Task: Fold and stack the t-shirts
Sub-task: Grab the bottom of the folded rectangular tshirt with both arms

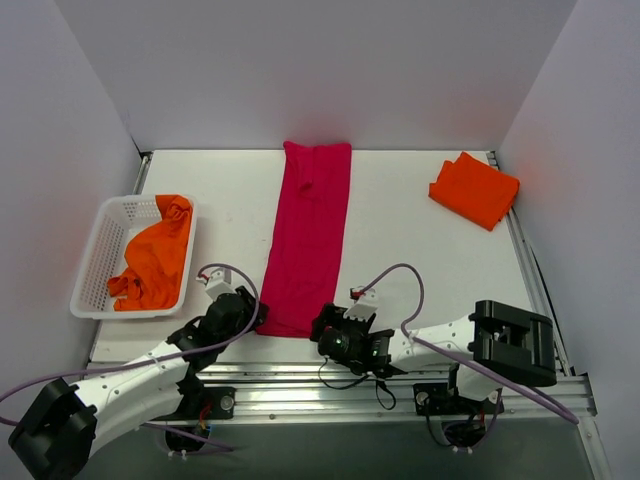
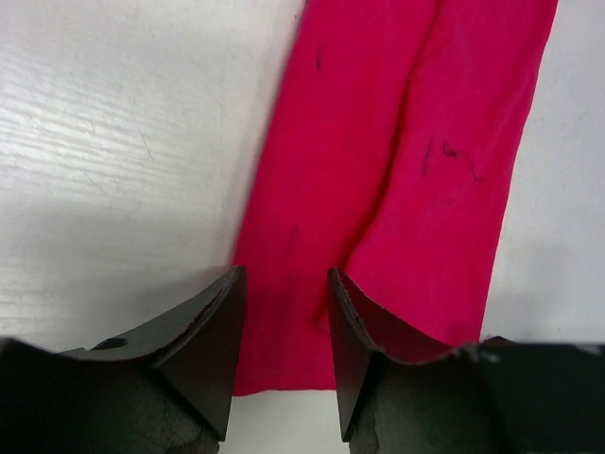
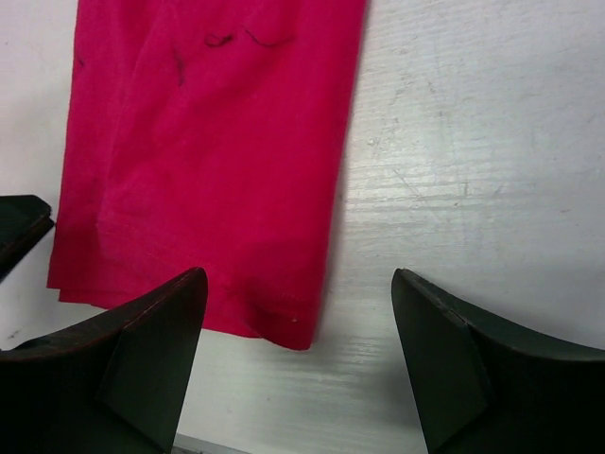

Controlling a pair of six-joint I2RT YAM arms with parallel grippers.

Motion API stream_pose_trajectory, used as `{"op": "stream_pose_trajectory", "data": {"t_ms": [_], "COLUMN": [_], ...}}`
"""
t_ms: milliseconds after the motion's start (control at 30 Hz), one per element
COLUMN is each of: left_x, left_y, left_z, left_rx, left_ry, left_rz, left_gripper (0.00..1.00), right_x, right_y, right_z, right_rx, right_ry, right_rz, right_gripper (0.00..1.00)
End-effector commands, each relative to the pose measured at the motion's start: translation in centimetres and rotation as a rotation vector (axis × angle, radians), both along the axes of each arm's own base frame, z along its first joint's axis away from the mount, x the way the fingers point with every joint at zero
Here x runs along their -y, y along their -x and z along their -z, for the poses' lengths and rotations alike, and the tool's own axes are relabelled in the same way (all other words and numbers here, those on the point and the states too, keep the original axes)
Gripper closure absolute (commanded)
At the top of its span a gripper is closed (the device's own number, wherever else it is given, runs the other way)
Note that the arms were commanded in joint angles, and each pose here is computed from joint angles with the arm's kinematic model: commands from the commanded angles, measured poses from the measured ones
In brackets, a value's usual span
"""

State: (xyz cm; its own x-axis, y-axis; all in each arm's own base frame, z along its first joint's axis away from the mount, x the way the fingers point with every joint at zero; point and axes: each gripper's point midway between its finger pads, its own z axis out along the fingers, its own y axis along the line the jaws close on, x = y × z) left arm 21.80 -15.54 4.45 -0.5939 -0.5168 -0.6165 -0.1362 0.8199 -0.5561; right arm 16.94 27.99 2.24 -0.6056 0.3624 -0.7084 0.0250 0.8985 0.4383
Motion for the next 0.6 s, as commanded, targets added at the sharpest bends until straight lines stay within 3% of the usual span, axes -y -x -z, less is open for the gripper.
{"op": "stream_pose_trajectory", "data": {"t_ms": [0, 300, 400, 467, 567], "left_x": [0.9, 0.7, 0.5, 0.5, 0.5], "left_y": [0.7, 2.6, 2.8, 2.8, 2.9], "left_z": [0.2, 1.5, 1.5, 1.4, 1.5], "left_rx": [-0.013, -0.069, -0.069, -0.063, -0.055], "left_ry": [0.043, 0.003, 0.0, 0.004, 0.004], "left_rz": [0.009, 0.023, 0.019, 0.02, 0.021], "left_gripper": [0.51, 0.52, 0.56, 0.59, 0.71], "right_x": [-0.3, -1.0, -1.1, -0.9, -0.2], "right_y": [0.6, 0.7, 0.6, 0.7, 0.6], "right_z": [0.9, 1.6, 1.9, 2.0, 1.9], "right_rx": [-0.027, -0.04, -0.041, -0.043, -0.041], "right_ry": [-0.031, -0.02, 0.0, 0.01, 0.02], "right_rz": [0.017, 0.007, 0.01, 0.011, 0.029], "right_gripper": [0.26, 0.49, 0.65, 0.82, 0.97]}}
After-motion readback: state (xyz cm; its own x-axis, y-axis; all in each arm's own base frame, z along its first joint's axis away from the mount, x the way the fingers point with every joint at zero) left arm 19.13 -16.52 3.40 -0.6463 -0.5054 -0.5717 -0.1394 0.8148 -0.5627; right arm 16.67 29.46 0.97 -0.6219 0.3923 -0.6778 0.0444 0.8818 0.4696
